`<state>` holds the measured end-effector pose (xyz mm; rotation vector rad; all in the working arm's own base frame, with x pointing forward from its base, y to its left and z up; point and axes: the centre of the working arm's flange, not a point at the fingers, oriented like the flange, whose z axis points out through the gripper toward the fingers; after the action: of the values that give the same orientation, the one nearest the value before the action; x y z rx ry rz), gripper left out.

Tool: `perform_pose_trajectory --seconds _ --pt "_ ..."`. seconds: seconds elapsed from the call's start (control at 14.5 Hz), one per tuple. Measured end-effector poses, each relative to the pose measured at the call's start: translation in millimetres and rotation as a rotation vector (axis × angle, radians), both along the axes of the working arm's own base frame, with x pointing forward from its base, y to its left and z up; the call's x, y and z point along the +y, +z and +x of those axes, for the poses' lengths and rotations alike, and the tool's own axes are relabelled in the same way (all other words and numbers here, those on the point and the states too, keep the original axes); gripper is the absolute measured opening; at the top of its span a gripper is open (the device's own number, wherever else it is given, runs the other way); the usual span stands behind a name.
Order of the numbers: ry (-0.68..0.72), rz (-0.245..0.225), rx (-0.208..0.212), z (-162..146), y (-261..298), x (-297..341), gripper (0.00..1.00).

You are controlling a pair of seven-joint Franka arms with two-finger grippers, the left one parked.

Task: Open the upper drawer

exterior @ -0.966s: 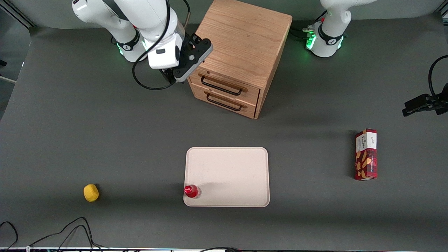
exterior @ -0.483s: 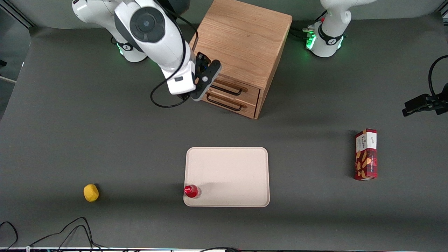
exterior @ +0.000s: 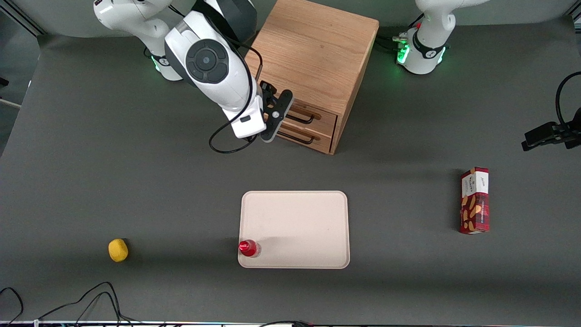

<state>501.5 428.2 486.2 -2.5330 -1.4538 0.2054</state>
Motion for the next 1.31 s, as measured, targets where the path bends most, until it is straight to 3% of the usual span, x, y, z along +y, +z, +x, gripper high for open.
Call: perform_pose_trajectory --seconds 1.31 --pt "0.101 -0.009 0.049 -15.1 -62.8 35.8 1.0"
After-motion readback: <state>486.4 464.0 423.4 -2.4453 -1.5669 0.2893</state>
